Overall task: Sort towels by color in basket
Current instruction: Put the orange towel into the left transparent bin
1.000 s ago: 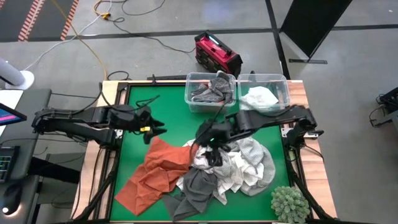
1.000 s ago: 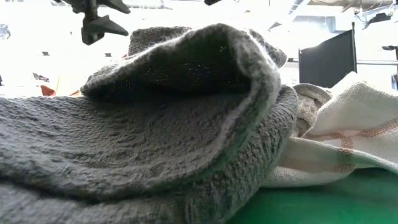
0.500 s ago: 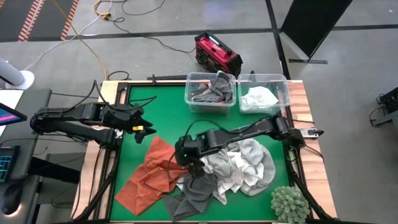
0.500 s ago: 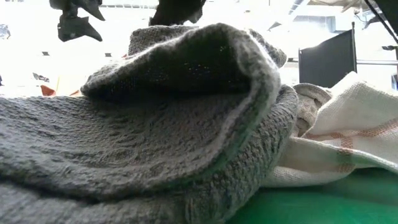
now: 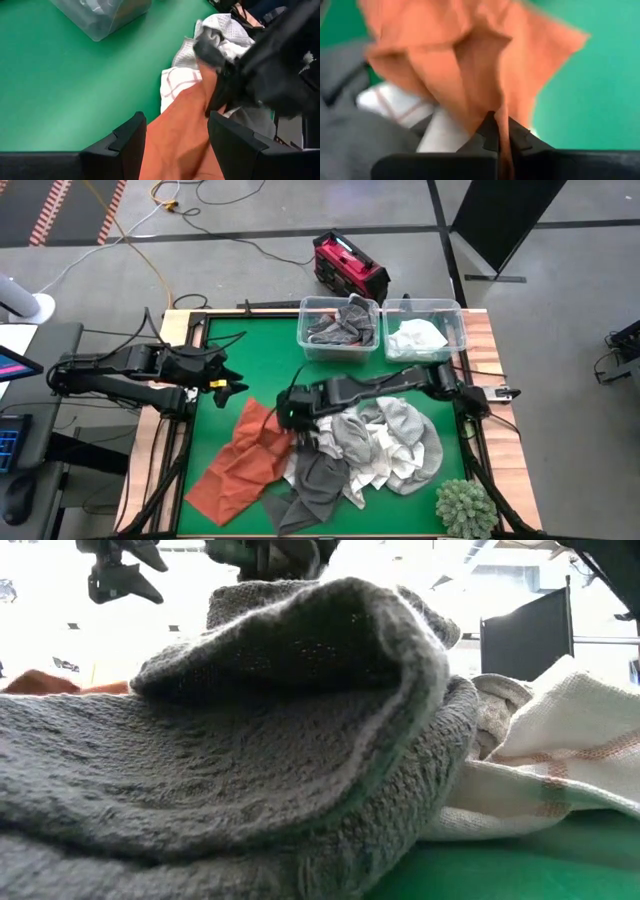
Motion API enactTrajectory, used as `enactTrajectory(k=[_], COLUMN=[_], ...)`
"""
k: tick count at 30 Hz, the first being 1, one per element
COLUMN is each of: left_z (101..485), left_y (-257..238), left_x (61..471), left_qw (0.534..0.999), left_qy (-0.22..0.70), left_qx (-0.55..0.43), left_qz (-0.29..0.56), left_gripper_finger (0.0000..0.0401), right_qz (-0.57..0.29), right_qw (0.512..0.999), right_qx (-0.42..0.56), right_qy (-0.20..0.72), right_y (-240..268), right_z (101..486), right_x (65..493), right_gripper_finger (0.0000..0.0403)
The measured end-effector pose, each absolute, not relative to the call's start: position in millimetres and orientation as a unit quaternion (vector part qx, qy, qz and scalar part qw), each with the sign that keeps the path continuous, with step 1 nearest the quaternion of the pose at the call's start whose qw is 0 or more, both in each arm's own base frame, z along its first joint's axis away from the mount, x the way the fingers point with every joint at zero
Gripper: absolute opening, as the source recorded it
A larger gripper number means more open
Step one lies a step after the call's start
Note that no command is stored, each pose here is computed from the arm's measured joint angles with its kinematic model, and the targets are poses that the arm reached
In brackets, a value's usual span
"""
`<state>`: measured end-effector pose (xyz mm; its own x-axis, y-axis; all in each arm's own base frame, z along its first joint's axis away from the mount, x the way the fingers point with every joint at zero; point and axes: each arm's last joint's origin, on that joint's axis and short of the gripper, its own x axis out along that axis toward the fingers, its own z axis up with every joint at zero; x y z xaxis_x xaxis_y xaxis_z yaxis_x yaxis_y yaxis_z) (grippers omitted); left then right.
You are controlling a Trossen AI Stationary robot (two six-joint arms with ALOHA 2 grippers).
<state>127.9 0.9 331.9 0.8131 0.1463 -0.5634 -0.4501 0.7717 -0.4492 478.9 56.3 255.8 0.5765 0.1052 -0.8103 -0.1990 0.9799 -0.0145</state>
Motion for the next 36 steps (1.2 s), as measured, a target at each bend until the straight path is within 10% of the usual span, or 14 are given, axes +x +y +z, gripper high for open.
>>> enactTrajectory(k=[13, 20, 27, 36], left_z=[372, 401, 409, 403], left_y=[4, 7, 13, 25], left_x=[119, 117, 125, 161], left_qw=[0.951, 0.972, 0.946, 0.905], left_qy=[0.091, -0.026, -0.073, -0.093], left_qx=[-0.251, -0.155, -0.122, -0.150], left_qz=[0.155, 0.177, 0.292, 0.387], left_gripper_finger=[0.0200, 0.0200, 0.0200, 0.0200], right_qz=[-0.070, -0.235, -0.342, -0.237], right_qw=[0.991, 0.966, 0.922, 0.963], right_qx=[-0.010, -0.093, -0.165, -0.116], right_qy=[0.117, -0.053, -0.071, 0.063], right_y=[-50, -79, -98, -131], right_z=[475, 553, 576, 523], right_x=[362, 273, 221, 269], right_gripper_finger=[0.0018, 0.0018, 0.0019, 0.0019])
